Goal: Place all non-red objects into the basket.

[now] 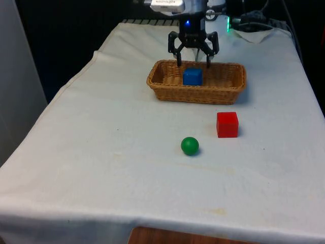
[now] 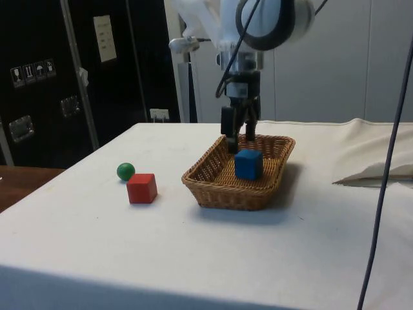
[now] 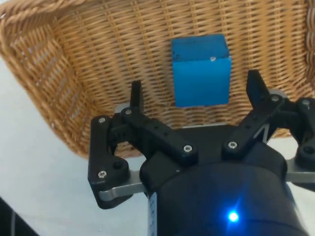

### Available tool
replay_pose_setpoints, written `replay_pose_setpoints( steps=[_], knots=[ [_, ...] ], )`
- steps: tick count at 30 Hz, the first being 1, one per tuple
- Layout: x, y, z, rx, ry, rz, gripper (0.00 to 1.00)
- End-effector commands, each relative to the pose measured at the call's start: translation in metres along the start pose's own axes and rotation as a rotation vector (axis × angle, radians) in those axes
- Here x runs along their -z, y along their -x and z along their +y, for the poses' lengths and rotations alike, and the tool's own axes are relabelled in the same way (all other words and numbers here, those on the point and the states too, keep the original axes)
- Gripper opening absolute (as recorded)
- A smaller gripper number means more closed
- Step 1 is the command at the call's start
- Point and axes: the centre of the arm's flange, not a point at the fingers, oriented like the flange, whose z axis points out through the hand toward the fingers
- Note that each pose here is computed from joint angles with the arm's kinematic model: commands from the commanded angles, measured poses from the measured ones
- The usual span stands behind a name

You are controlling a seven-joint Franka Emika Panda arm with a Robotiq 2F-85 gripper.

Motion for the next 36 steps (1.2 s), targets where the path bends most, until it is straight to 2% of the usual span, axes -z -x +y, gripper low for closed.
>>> replay_pose_setpoints(
  steps=[1,6,9,13,14,17,32,33,34,36],
  knots=[
    [0.004,0.000,0.001,0.005,0.006,-0.003,1.00],
    [0.017,-0.002,-0.004,0.014,-0.012,0.003,1.00],
    [0.027,-0.008,-0.011,0.036,-0.011,-0.008,1.00],
    [0.035,-0.013,-0.018,0.053,-0.019,-0.011,1.00],
    [0.034,-0.013,-0.016,0.047,-0.021,-0.008,1.00],
    [0.042,-0.019,-0.024,0.069,-0.026,-0.013,1.00],
    [0.060,-0.046,-0.051,0.123,-0.037,-0.018,1.00],
    [0.061,-0.044,-0.047,0.119,-0.033,-0.013,1.00],
    [0.061,-0.049,-0.054,0.129,-0.037,-0.019,1.00],
    [0.060,-0.053,-0.058,0.137,-0.037,-0.017,1.00]
  ],
)
